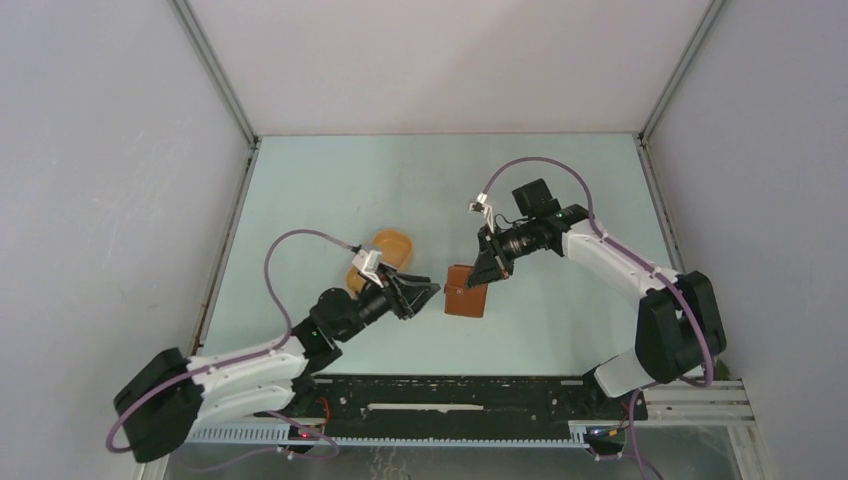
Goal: Put the credit cards into the card holder
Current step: Open the card holder at the center of the board.
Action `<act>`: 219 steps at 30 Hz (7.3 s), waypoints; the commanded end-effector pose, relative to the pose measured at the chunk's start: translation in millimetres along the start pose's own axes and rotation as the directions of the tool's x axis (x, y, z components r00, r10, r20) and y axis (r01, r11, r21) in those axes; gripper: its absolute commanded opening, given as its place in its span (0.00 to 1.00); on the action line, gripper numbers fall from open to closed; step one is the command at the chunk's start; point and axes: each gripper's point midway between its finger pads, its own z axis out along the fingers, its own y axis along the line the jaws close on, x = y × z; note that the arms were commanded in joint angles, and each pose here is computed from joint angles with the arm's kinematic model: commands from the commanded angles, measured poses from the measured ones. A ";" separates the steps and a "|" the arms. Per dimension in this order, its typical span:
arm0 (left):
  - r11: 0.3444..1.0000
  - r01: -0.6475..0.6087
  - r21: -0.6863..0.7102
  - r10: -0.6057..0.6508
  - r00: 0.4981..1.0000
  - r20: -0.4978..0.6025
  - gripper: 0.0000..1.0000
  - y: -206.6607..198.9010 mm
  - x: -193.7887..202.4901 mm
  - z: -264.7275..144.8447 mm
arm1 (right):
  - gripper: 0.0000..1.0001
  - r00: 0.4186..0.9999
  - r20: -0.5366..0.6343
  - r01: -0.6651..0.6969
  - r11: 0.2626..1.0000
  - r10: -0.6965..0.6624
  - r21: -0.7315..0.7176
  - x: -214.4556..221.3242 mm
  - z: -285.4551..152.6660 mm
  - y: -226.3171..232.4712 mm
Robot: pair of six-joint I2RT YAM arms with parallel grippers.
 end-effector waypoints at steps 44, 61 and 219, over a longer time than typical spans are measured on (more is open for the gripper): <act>0.907 0.000 -0.421 -0.079 0.982 -0.171 0.54 21.6 18.1 65.3 | 0.00 0.990 0.097 -0.114 0.990 0.106 0.083 -24.8 0.7 5.1; 0.846 -0.159 -0.509 0.022 0.964 -0.264 0.39 53.4 32.2 51.9 | 0.00 0.989 0.098 -0.115 0.993 0.113 0.013 -26.5 -0.7 15.8; 0.946 -0.247 0.209 0.306 0.892 -0.332 0.00 -36.6 62.0 14.6 | 0.25 0.748 -0.073 0.659 0.751 -0.660 -0.042 36.0 -0.7 22.9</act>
